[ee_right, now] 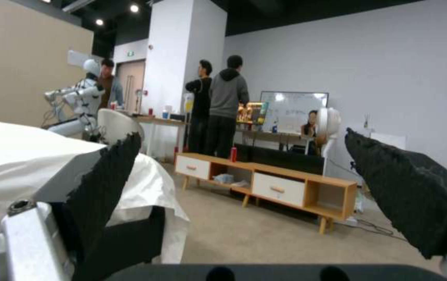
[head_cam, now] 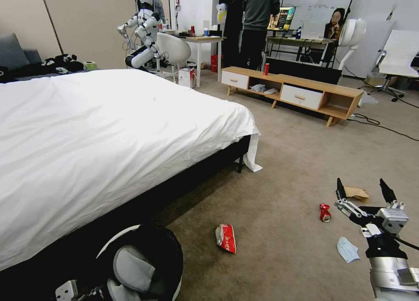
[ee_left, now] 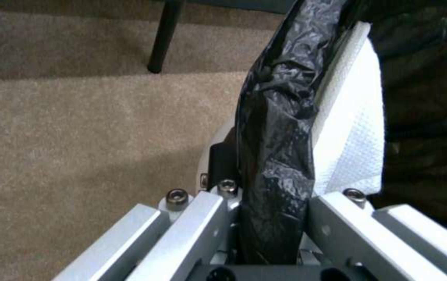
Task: Pick up the trash bin, then pick up the garbage from the floor and place it into the trash bin.
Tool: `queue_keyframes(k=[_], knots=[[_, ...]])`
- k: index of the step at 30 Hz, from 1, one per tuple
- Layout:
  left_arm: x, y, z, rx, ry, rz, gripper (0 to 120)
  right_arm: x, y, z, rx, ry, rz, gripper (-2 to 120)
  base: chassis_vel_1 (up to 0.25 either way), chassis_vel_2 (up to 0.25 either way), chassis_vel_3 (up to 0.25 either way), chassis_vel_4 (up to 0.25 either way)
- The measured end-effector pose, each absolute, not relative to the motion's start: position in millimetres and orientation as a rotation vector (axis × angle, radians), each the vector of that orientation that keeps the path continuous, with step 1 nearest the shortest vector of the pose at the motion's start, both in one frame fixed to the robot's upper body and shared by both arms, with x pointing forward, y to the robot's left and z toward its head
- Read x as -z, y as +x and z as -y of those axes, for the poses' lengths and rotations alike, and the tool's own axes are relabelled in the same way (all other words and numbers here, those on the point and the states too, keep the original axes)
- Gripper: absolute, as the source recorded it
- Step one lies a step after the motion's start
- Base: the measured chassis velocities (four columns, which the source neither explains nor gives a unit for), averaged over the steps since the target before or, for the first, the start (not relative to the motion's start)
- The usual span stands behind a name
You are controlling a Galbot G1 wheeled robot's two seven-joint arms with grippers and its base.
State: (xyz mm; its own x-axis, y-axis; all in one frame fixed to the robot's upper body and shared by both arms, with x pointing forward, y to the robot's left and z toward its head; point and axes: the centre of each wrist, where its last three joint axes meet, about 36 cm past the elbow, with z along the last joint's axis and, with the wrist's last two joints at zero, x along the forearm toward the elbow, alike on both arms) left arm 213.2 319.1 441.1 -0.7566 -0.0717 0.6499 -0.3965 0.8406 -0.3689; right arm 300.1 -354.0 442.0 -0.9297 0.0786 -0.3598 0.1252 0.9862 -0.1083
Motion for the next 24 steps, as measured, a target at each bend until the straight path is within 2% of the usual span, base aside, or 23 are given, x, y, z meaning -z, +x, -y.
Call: queue_keyframes(k=[24], knots=[[-442.7,212.9,-319.6,-0.655,0.336,2.372,1,-441.5,299.1,355.8,0.184,0.130,-2.769,100,-0.011,0.011,0.010,-0.010]])
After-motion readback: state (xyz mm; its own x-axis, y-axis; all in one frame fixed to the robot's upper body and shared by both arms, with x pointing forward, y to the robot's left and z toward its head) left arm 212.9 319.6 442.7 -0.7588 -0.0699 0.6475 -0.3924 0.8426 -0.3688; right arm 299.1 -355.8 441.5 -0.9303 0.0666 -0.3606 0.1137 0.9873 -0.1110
